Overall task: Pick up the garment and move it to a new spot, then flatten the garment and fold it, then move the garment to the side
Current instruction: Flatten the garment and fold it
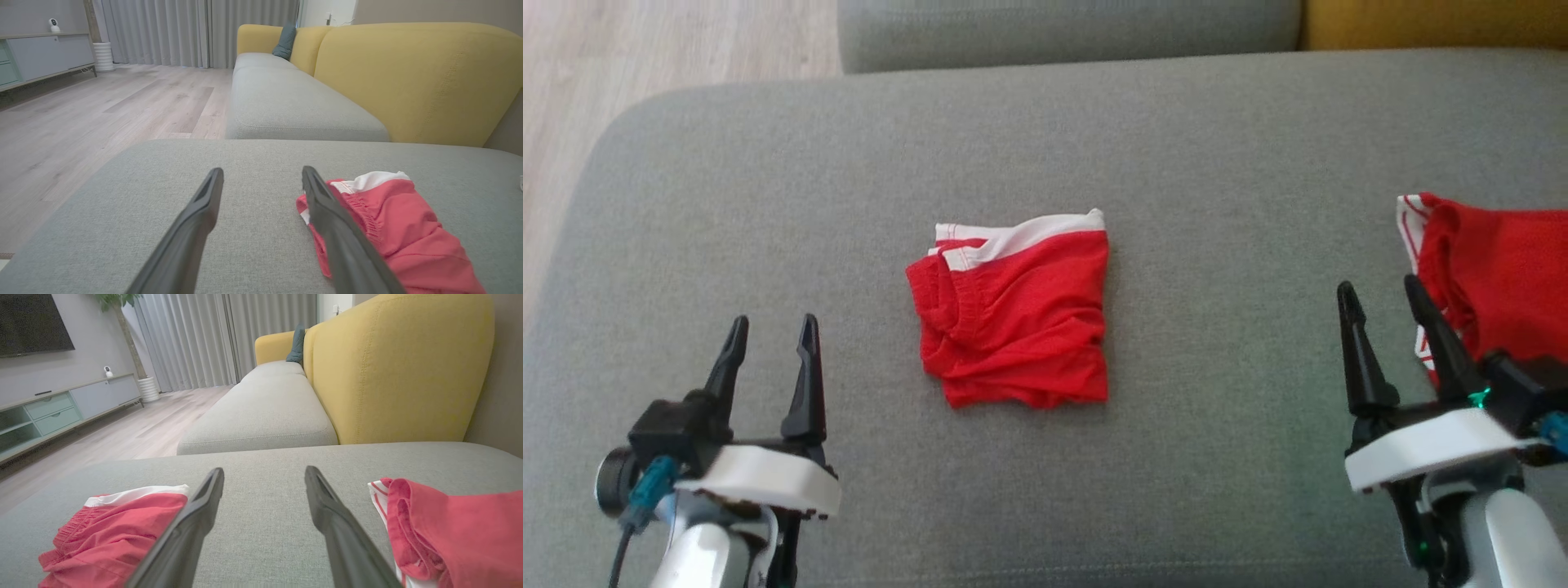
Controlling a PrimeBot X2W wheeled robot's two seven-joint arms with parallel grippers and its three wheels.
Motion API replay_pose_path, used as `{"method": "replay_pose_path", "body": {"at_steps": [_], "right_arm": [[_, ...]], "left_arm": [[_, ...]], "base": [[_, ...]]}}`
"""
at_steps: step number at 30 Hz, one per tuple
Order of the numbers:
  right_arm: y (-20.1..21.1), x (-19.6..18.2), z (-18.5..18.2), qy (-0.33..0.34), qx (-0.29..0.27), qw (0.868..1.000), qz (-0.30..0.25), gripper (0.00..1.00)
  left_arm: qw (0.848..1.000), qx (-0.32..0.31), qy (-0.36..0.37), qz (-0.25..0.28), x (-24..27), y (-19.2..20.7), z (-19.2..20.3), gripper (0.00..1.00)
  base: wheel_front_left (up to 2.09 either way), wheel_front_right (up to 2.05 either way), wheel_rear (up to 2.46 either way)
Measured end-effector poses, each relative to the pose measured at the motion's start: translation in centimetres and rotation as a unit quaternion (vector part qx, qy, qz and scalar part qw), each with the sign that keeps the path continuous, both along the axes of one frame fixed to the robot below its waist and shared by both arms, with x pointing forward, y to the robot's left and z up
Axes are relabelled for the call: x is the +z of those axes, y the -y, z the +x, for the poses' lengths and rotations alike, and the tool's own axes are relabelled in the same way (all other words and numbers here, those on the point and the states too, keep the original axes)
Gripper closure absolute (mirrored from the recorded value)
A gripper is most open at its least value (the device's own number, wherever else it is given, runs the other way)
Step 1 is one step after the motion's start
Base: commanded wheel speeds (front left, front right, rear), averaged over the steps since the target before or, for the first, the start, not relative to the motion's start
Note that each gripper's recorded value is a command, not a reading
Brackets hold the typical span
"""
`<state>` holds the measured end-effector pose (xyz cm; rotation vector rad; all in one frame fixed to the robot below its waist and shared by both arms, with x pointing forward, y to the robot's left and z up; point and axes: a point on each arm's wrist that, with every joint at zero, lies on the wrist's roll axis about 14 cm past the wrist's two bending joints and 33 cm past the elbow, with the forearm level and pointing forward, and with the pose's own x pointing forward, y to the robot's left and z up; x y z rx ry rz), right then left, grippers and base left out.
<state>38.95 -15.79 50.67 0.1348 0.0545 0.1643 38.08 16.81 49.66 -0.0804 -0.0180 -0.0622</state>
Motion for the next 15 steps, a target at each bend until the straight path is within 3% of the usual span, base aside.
{"method": "replay_pose_path", "body": {"at_steps": [15], "right_arm": [[0.9,1.1,-3.0,0.001,-0.018,1.0,0.006,0.0]], "left_arm": [[1.0,-0.011,-0.01,0.008,0.2,0.6,-2.4,0.0]], "base": [[0.0,0.0,0.0]]}}
